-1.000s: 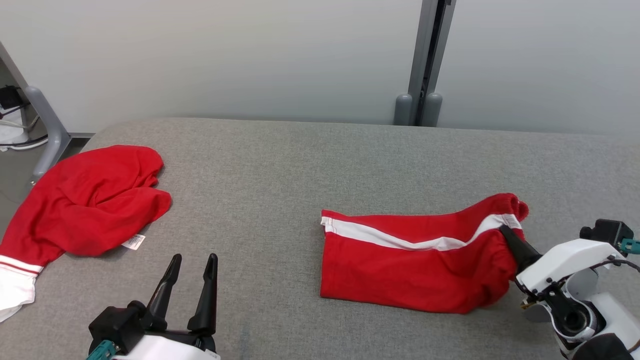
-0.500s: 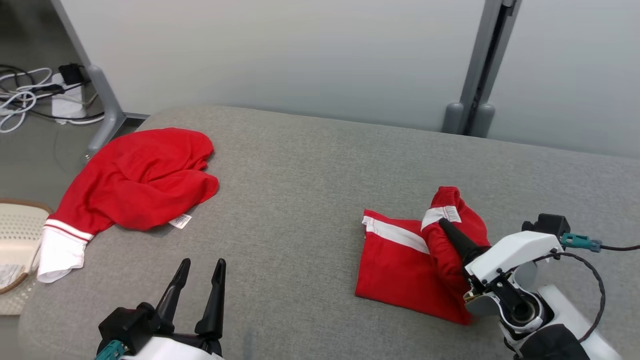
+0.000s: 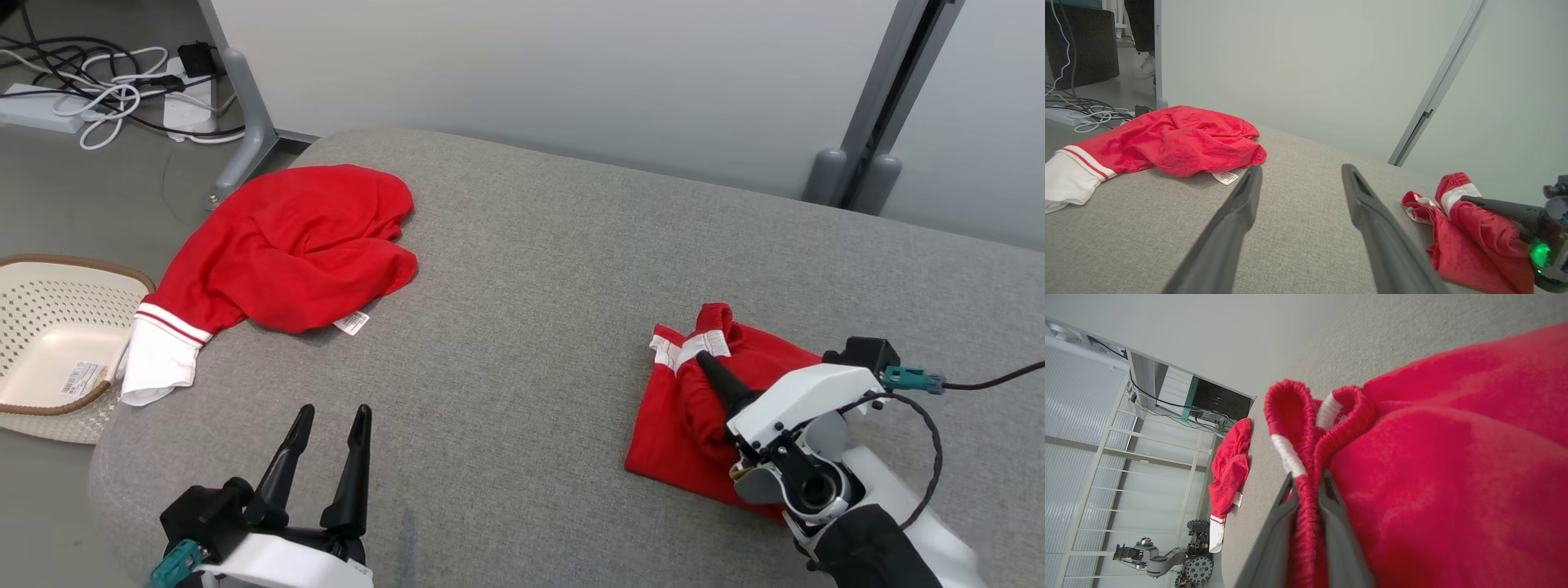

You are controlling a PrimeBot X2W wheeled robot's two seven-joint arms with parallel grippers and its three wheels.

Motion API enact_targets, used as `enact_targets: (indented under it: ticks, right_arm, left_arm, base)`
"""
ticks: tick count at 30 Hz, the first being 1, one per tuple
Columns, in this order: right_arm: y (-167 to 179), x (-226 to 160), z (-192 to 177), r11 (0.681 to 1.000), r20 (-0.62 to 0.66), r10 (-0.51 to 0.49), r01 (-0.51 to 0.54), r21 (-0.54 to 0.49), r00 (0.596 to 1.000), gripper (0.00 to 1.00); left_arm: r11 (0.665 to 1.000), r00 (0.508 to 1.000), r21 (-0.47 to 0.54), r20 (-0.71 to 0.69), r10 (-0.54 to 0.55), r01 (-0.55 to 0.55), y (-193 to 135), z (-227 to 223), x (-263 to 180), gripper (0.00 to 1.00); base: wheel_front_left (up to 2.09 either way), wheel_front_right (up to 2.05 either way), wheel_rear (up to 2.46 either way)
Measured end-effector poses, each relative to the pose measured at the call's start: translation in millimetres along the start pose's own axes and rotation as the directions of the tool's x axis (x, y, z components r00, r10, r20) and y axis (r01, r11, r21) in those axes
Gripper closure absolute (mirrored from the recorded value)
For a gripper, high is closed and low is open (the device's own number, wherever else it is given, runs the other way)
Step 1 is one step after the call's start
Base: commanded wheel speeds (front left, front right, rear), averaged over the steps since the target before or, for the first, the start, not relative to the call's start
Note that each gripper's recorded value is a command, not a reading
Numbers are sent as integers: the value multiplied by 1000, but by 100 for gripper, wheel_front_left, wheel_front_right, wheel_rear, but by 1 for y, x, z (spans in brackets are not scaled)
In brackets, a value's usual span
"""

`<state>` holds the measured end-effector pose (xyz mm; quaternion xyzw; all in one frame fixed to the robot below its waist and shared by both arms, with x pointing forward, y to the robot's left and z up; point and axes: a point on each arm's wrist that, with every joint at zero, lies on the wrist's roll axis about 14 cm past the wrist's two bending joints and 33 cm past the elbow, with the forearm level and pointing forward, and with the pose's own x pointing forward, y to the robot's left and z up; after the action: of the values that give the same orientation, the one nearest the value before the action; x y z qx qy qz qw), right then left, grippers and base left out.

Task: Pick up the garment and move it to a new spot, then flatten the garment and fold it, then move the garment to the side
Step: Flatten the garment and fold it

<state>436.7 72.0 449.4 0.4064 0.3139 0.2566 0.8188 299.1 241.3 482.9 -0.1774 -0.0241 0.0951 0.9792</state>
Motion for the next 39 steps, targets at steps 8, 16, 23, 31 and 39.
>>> enact_targets:
  ticks: [8, 16, 23, 31, 39]
  right_arm:
    - [15, -6, -5, 999, -13, 39, -39, -18, 999, 0]
    - [51, -38, 30, 983, 126, 175, -165, -84, 977, 0]
    - [42, -90, 90, 943, 334, 214, -105, -317, 918, 0]
    - [14, -142, 129, 854, 510, 209, 99, -511, 834, 0]
    - [-12, -185, 142, 814, 640, 162, 265, -517, 751, 0]
  left_arm:
    - [999, 999, -4, -3, -34, 34, -10, -2, 6, 0]
    - [995, 995, -5, -3, -101, 101, -29, -3, 10, 0]
    - [985, 985, -5, 17, -174, 174, -53, 2, 19, 0]
    - [978, 977, -5, 39, -210, 211, -66, 8, 27, 0]
    - [976, 975, 6, 45, -216, 216, -69, 10, 32, 0]
  base:
    - [0, 0, 0]
    - [0, 0, 0]
    - [0, 0, 0]
    - [0, 0, 0]
    - [0, 0, 0]
